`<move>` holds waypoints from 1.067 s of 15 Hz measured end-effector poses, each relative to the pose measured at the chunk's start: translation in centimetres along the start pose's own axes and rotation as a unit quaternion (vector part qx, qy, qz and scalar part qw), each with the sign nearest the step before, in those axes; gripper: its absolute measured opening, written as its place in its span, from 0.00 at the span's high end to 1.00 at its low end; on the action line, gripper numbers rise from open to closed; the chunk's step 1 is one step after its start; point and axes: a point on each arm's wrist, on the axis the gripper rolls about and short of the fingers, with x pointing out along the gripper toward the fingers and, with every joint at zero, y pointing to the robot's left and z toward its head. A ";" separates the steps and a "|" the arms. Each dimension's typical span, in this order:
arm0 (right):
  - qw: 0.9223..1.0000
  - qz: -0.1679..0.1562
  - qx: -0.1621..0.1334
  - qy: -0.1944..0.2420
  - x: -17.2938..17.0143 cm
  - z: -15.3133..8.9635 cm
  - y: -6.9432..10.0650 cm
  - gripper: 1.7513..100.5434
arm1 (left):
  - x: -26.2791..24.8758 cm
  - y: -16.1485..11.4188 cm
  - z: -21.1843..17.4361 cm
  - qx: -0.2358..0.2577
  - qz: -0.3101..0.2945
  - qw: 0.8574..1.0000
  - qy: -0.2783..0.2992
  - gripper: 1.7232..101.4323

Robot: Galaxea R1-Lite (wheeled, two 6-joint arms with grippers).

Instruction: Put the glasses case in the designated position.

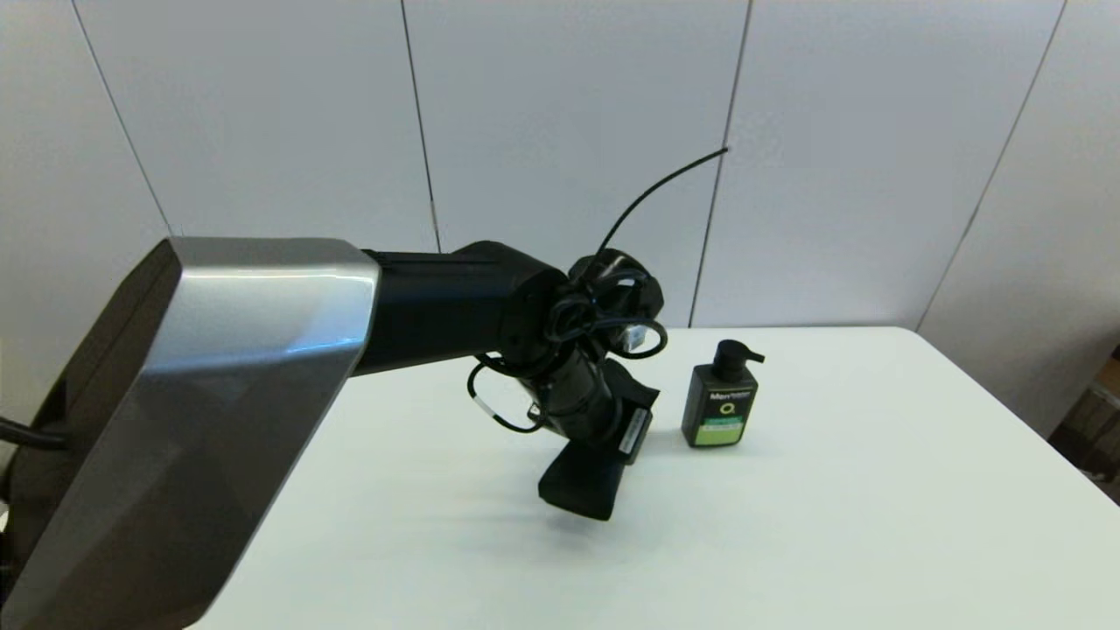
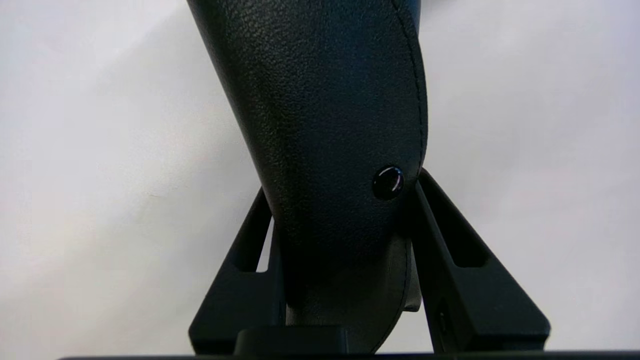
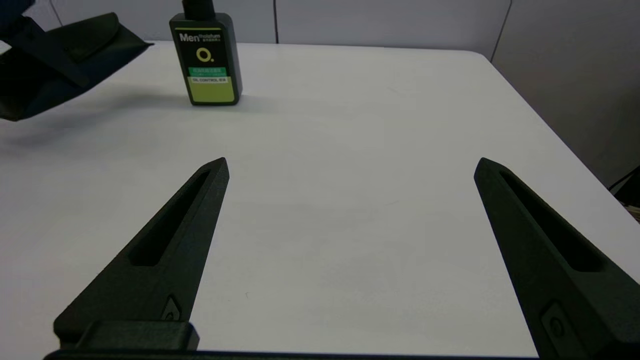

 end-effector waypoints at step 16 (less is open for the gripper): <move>1.000 0.000 0.000 0.000 0.0 0.0 0.0 0.03 | 3.4 -0.2 -0.3 -0.023 0.014 0.999 0.017 0.60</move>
